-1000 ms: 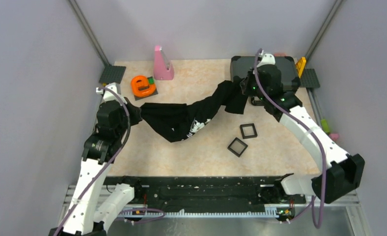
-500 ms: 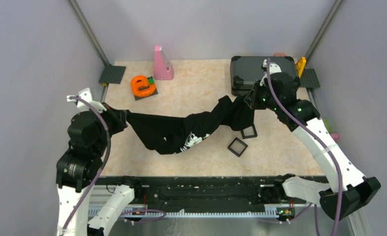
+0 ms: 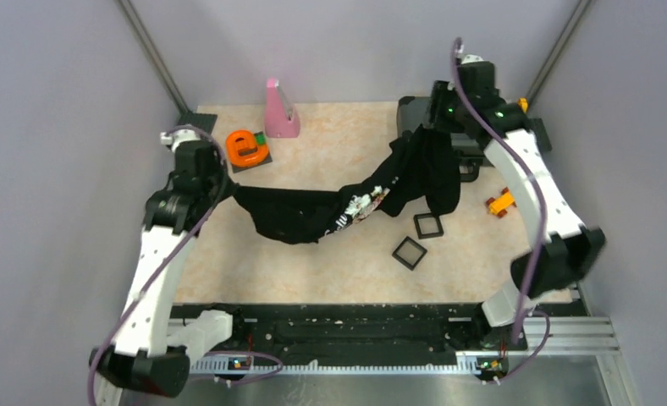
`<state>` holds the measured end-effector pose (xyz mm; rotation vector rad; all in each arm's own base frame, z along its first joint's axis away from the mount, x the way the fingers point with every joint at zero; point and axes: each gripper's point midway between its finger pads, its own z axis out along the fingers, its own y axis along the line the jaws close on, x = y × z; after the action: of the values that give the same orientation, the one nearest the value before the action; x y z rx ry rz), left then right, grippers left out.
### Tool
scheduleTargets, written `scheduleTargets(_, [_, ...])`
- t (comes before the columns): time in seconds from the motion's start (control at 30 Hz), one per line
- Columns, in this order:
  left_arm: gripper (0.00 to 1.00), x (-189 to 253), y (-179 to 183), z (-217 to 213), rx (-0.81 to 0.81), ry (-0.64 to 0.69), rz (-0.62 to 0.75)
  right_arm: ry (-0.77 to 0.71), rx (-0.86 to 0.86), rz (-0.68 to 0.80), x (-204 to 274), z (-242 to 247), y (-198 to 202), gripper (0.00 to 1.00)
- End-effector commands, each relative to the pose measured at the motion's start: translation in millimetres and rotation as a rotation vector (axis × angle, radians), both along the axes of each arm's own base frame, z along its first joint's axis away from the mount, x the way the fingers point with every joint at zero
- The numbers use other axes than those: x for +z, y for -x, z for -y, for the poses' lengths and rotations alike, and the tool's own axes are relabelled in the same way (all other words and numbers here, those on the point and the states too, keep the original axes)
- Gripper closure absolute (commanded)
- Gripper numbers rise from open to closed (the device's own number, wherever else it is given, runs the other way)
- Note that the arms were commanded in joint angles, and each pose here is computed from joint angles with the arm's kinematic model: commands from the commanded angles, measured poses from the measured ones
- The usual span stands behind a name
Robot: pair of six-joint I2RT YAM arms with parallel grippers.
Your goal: Remove the brooch from the garment
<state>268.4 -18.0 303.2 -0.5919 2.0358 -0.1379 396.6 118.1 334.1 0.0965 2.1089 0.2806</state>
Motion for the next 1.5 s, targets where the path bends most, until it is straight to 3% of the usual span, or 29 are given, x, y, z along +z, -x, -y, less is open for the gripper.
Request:
scheduleTargets(0.0, [1.0, -57.1, -47.1, 11.7, 0.04, 0.119, -0.081, 0.029, 0.187, -0.165, -63.6, -39.1, -42.4, 0.35])
scheduleTargets(0.07, [1.0, -81.8, -54.4, 22.6, -0.006, 0.148, -0.1, 0.081, 0.278, -0.16, -76.2, -67.7, -30.7, 0.13])
scheduleTargets(0.17, [1.0, -113.1, -51.0, 28.4, -0.046, 0.156, -0.113, 0.174, 0.368, -0.112, -102.6, -105.6, 3.4, 0.05])
scheduleTargets(0.33, [1.0, -142.7, -22.6, 22.5, -0.045, 0.143, -0.092, 0.1, 0.408, -0.133, -149.0, -161.4, 51.5, 0.15])
scheduleTargets(0.4, [1.0, -143.8, -12.7, 19.9, -0.033, 0.148, -0.07, 0.113, 0.34, -0.098, -159.2, -173.8, 59.2, 0.16])
scheduleTargets(0.53, [1.0, -145.1, 2.3, 19.4, -0.02, 0.176, -0.055, 0.179, 0.231, -0.009, -165.0, -204.0, 69.8, 0.29])
scheduleTargets(0.87, [1.0, -145.6, 16.2, 17.6, -0.014, 0.185, -0.041, 0.151, 0.366, -0.067, -189.0, -300.9, 80.6, 0.4])
scheduleTargets(1.37, [1.0, -135.8, 18.2, 11.7, -0.007, 0.15, -0.028, 0.206, 0.379, -0.154, -261.4, -318.6, 83.9, 0.45])
scheduleTargets(1.4, [1.0, -134.9, 17.9, 11.7, -0.007, 0.15, -0.026, 0.218, 0.374, -0.157, -265.3, -317.3, 83.3, 0.47])
scheduleTargets(1.47, [1.0, -134.8, 16.9, 12.0, -0.007, 0.151, -0.026, 0.236, 0.364, -0.153, -263.5, -315.2, 80.3, 0.66])
